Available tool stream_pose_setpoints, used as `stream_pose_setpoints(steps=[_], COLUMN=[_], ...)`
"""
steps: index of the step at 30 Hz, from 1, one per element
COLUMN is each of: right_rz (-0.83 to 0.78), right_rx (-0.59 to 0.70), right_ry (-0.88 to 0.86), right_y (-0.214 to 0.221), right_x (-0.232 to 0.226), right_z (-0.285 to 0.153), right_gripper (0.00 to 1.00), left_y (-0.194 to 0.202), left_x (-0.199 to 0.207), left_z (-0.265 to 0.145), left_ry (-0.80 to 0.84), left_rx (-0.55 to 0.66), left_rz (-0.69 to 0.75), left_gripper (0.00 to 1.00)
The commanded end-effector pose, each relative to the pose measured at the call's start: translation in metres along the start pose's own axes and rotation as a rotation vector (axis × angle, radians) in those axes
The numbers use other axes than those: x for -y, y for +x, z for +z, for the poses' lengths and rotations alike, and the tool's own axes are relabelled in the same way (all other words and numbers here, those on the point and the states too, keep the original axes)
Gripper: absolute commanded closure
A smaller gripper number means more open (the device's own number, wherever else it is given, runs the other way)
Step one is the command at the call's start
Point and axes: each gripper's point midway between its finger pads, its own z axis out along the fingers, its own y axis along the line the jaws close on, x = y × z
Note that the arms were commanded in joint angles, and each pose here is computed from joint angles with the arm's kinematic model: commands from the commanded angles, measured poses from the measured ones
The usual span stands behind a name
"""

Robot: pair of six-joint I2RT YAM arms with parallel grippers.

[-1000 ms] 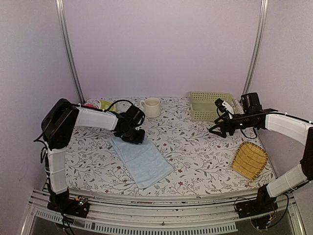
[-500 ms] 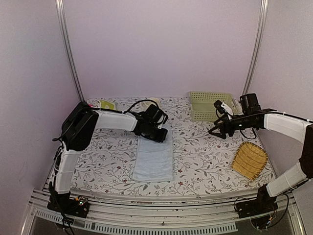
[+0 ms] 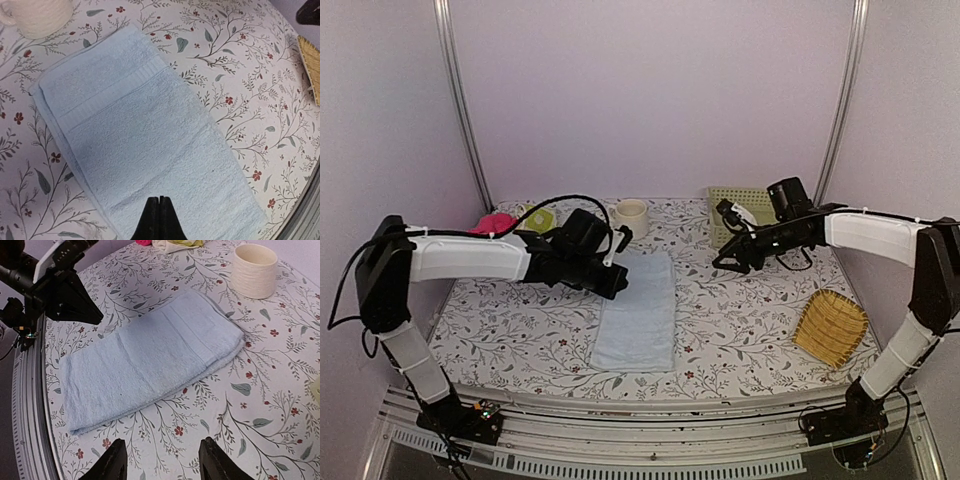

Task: Roll the towels
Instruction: Adjust the towel at the center of the board.

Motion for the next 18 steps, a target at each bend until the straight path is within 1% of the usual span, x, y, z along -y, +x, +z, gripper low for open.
stream_pose_setpoints(steps=[1,3,5,9,13,18], right_rz=[0.058,0.088,0.089,0.129,0.159,0.166], right_rx=[-0.092,-0.131,-0.147,-0.205,-0.283,-0.368], right_ry=[-0.112,-0.155,-0.189,-0.229,-0.213,-0.098], right_y=[-0.001,0.003,-0.003,0.010,0.035,0.052], right_x=[-0.020,-0.020,-0.024,-0.026,-0.018,0.014], right_z=[0.049,0.075,0.096,0.129,0.153,0.174], right_gripper=[0.52,0.56,0.59,0.62,0.64,0.67], left_y=[0.064,0.085,0.104,0.136,0.155,0.161], left_x=[0.006,0.009,0.008,0.010,0.025,0.053], left_z=[-0.011,-0.016,-0.018,-0.019,-0.019,-0.007], left_ry=[0.018,0.022,0.005,-0.014,0.015,0.089], left_rx=[-0.068,-0.093,-0.129,-0.190,-0.218,-0.230], left_rz=[-0.044,-0.051,-0.063,-0.058,-0.034,0.004], left_gripper=[1.00,1.00,1.00,1.00,1.00,1.00])
